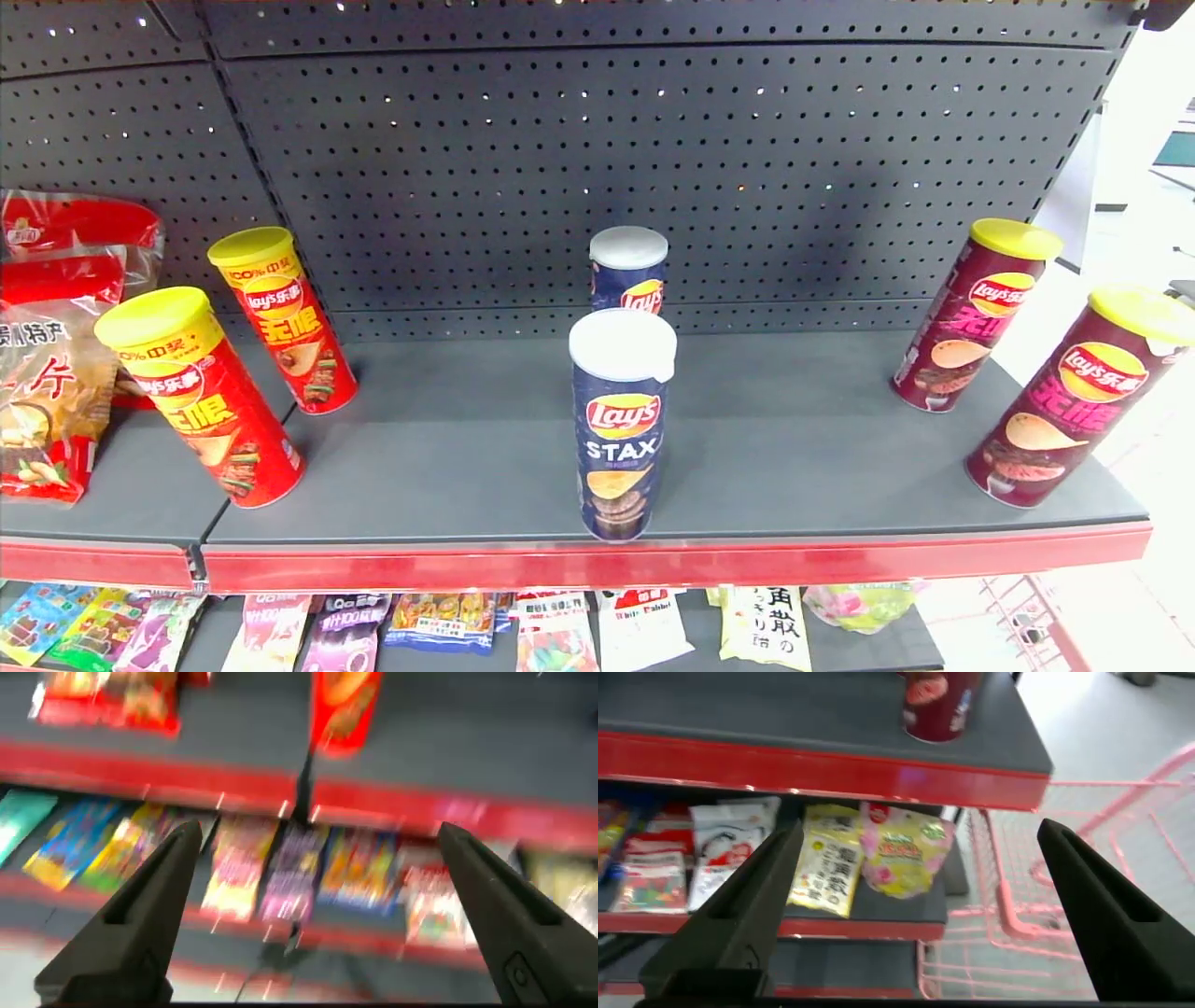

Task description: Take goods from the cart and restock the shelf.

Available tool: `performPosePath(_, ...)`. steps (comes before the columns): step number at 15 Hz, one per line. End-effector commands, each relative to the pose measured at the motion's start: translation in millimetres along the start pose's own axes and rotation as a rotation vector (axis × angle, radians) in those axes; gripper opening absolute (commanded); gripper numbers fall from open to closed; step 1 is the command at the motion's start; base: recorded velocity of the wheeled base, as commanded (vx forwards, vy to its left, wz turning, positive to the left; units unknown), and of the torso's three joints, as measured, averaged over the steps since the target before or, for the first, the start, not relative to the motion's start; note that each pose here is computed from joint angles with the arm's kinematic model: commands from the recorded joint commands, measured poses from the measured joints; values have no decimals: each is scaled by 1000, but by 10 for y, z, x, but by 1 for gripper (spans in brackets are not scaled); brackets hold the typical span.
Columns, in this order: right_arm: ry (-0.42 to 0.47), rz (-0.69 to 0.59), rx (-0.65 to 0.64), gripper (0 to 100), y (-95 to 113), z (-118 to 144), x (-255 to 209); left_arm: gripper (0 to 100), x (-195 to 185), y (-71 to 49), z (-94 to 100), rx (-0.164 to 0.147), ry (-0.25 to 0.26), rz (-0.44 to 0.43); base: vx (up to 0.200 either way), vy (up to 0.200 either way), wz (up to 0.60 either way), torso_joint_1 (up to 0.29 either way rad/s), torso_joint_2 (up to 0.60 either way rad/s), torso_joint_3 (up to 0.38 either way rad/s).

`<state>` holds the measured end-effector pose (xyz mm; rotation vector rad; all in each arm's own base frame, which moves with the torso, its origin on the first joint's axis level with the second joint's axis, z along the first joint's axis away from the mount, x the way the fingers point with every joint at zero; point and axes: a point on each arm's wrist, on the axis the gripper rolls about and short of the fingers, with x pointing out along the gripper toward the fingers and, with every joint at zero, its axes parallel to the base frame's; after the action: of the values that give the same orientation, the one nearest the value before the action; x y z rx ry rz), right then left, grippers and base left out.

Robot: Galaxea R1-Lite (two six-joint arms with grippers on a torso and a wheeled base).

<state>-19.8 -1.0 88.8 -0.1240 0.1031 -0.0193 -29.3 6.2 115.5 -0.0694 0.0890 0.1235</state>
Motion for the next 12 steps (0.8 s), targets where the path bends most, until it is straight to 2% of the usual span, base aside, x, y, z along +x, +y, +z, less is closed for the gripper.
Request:
performPosePath(1, -93, -11, 33, 100, 6, -38, -77, 100, 152, -13, -323, 8, -65, -33, 0, 0, 0, 0, 0, 0)
performPosePath(3, -91, -6, 50, 100, 9, -60, -66, 100, 150, -17, -336, 12, -52, -56, 0, 0, 0, 0, 0, 0)
performPosePath(5, -108, 35, 83, 100, 19, -60, -59, 100, 150, -35, -343, 41, -45, -136, 0, 0, 0, 0, 0, 0)
performPosePath(6, -106, 14, 89, 100, 15, -63, -57, 100, 150, -37, -351, 51, -38, -145, 0, 0, 0, 0, 0, 0)
performPosePath(7, -102, -58, 96, 100, -2, -61, -59, 100, 150, -35, -378, 62, -14, -133, 0, 0, 0, 0, 0, 0)
performPosePath(8, -100, -102, 98, 100, -12, -56, -63, 100, 144, -38, -384, 65, -13, -104, 0, 0, 0, 0, 0, 0)
performPosePath(9, -98, -102, 97, 100, -12, -60, -61, 100, 136, -45, -387, 56, -23, -60, 0, 0, 0, 0, 0, 0)
performPosePath(10, -99, -79, 97, 100, -7, -63, -59, 100, 135, -44, -391, 48, -26, -56, 0, 0, 0, 0, 0, 0)
performPosePath(12, -105, -1, 90, 100, 11, -61, -59, 100, 98, -37, -405, 65, -77, -99, 0, 0, 0, 0, 0, 0)
